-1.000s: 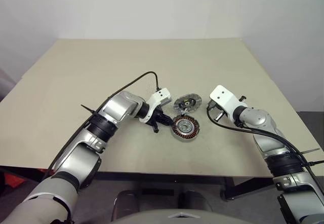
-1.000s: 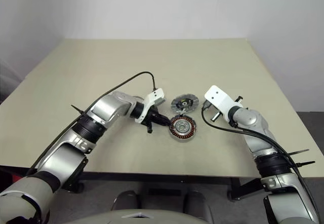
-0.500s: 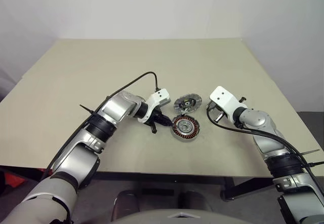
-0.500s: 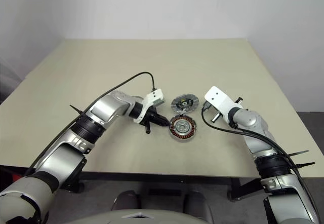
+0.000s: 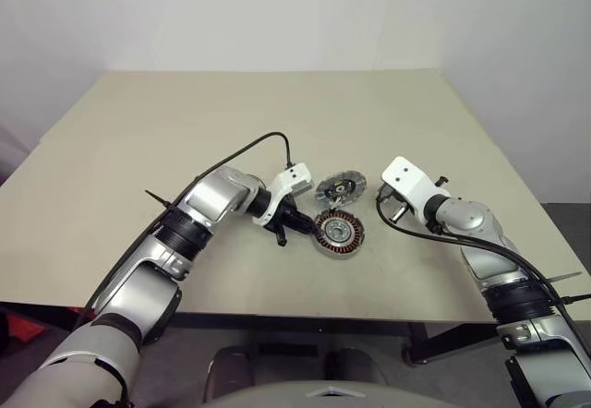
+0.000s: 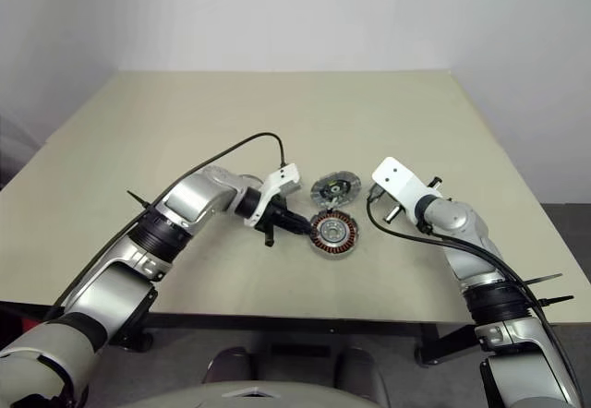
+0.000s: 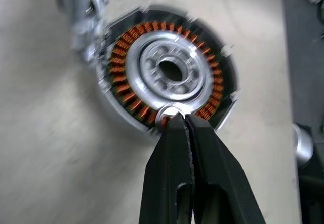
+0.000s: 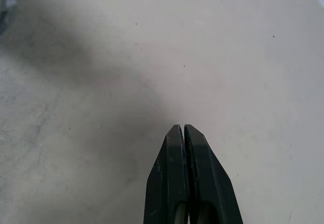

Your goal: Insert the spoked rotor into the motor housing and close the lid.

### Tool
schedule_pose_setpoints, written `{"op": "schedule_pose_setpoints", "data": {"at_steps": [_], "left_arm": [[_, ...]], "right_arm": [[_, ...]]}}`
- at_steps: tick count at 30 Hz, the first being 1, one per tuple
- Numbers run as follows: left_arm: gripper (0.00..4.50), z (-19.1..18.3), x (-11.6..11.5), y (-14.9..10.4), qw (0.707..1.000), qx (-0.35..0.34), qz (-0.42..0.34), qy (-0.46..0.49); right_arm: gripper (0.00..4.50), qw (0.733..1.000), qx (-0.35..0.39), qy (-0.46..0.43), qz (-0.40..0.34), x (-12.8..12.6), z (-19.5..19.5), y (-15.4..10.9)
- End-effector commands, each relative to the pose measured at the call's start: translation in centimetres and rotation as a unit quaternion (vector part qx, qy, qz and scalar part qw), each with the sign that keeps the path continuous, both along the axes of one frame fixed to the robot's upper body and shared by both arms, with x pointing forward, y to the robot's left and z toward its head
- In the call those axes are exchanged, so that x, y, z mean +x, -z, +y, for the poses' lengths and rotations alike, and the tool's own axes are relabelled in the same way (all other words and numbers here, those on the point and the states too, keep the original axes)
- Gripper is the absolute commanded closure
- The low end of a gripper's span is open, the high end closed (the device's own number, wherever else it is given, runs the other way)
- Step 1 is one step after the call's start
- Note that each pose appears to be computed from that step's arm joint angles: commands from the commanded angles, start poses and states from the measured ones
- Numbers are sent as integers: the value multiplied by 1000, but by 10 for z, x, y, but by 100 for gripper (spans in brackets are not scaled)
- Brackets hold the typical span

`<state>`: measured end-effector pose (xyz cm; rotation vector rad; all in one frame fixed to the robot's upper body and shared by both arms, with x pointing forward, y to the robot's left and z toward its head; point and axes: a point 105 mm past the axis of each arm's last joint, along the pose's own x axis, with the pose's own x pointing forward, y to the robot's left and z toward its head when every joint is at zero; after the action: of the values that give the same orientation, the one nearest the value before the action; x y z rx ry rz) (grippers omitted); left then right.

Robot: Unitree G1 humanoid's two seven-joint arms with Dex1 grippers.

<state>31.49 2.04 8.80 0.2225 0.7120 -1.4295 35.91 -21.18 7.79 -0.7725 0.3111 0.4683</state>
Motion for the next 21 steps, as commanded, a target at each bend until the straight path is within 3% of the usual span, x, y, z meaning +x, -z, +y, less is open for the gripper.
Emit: {"op": "schedule_pose_setpoints", "data": {"at_steps": [1, 21], "left_arm": [[444, 0, 2, -4, 1000, 6, -23, 9], [444, -10, -1, -1, 999, 11, -32, 26]], "right_arm": [[450, 999, 0, -5, -37, 5, 3, -20], [450, 999, 2, -4, -39, 4, 4, -19]]}}
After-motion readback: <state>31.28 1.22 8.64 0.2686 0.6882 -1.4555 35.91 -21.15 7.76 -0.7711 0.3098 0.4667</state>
